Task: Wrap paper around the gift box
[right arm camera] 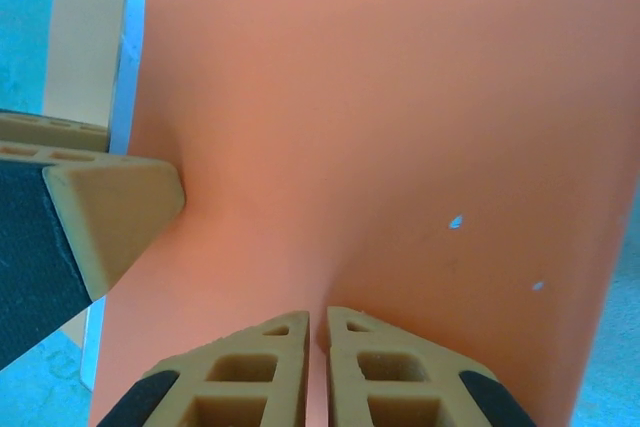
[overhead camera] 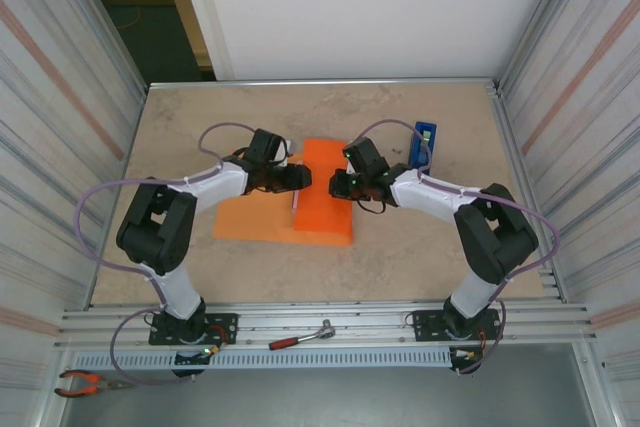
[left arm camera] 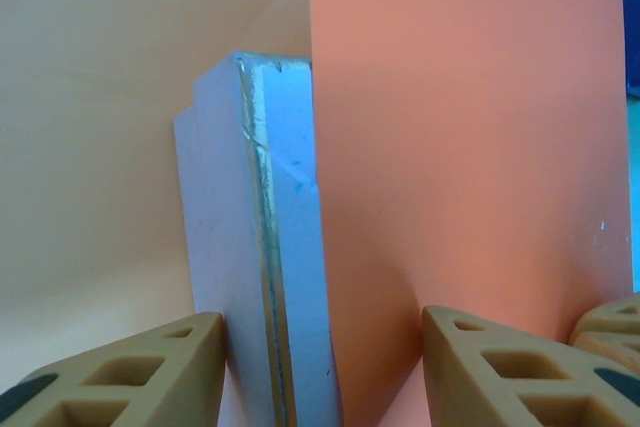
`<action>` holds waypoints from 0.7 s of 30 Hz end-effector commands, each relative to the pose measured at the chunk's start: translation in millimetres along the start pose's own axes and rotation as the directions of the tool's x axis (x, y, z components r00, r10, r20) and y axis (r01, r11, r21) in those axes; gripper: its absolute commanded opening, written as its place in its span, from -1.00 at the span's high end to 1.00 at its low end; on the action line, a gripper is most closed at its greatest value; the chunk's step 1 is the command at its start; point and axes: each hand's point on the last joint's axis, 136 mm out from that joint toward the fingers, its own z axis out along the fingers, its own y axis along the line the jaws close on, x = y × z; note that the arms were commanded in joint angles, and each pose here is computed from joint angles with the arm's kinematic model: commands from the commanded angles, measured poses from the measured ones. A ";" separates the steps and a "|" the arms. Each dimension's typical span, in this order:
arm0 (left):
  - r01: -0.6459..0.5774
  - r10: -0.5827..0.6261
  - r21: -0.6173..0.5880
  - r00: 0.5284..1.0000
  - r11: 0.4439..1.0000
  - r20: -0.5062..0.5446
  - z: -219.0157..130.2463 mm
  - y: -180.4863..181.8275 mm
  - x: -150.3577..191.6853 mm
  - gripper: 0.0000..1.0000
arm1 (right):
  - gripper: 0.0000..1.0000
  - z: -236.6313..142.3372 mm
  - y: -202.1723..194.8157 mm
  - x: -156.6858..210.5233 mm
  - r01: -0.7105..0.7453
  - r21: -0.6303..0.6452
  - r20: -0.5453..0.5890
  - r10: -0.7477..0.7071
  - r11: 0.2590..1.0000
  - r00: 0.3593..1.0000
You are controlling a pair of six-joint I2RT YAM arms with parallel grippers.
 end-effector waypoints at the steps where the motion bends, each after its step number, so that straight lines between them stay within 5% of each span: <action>1: 0.036 -0.042 -0.100 0.997 0.994 -0.060 0.9 24.0 28.4 -0.03 | 0.71 -18.7 6.7 -29.8 -0.031 -0.053 0.042 0.033 0.998 0.999; 21: 0.040 -0.046 -0.096 0.997 0.995 -0.062 5.9 26.1 36.1 0.02 | 1.00 30.8 17.7 -51.3 0.003 -0.044 -0.144 -0.009 0.999 0.990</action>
